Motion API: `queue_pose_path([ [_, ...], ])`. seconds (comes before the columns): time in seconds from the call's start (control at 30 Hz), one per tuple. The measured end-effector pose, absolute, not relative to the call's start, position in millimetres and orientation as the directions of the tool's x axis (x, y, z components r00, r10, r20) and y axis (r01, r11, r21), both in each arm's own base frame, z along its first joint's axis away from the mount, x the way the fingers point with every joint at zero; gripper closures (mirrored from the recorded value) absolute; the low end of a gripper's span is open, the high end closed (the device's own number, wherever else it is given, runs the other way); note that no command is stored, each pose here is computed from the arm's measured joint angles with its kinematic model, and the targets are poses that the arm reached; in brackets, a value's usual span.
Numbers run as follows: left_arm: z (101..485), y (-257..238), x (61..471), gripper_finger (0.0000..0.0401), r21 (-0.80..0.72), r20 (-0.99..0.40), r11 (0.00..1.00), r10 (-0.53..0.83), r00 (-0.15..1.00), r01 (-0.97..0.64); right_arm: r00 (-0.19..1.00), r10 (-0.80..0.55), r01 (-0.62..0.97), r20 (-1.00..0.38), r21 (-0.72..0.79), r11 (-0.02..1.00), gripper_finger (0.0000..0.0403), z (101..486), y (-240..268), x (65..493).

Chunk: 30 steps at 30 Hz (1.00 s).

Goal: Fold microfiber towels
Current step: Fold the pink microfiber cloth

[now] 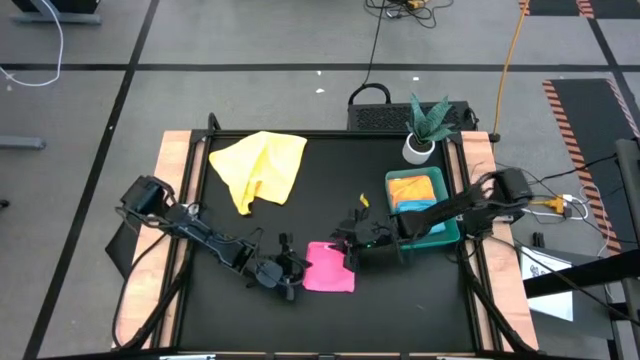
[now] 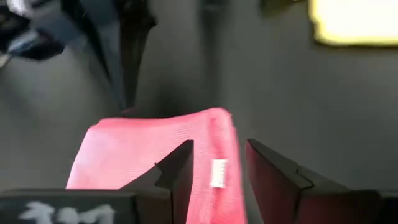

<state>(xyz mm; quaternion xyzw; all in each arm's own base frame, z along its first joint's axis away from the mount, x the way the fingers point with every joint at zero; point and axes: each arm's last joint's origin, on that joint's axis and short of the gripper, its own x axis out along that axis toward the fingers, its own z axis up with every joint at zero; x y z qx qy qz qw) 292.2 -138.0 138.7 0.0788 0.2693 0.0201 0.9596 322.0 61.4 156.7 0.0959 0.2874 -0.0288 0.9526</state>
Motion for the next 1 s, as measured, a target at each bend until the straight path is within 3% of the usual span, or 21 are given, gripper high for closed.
queue_pose_path([
  [0.1, 133, -135, 296, 0.0387, 0.185, -0.525, 0.982, 0.062, 0.849, 0.043, 0.844, 0.001, 0.117, -0.536, 0.186, 0.976, 0.0265, 174, 71, 312],
  [0.17, 129, -131, 301, 0.0394, 0.172, -0.515, 0.984, 0.052, 0.856, 0.043, 0.849, 0.093, 0.044, -0.520, 0.245, 0.969, 0.0273, 181, 81, 308],
  [0.3, 118, -118, 313, 0.0394, 0.148, -0.490, 0.989, 0.070, 0.869, 0.004, 0.811, 0.184, -0.019, -0.556, 0.289, 0.957, 0.0299, 170, 98, 298],
  [0.43, 113, -101, 322, 0.0387, 0.087, -0.467, 0.987, 0.158, 0.870, -0.133, 0.783, 0.033, 0.124, -0.621, 0.208, 0.970, 0.0337, 141, 94, 288],
  [0.6, 102, -78, 320, 0.0397, 0.053, -0.559, 0.954, 0.273, 0.783, -0.295, 0.756, -0.179, 0.323, -0.630, 0.120, 0.939, 0.0386, 117, 82, 279],
  [0.87, 110, -76, 319, 0.0393, 0.018, -0.549, 0.948, 0.274, 0.789, -0.317, 0.772, -0.264, 0.397, -0.578, 0.114, 0.911, 0.0400, 126, 79, 276],
  [1.0, 118, -85, 317, 0.0395, 0.012, -0.530, 0.960, 0.245, 0.812, -0.281, 0.828, -0.197, 0.337, -0.525, 0.186, 0.923, 0.0401, 138, 85, 277],
])
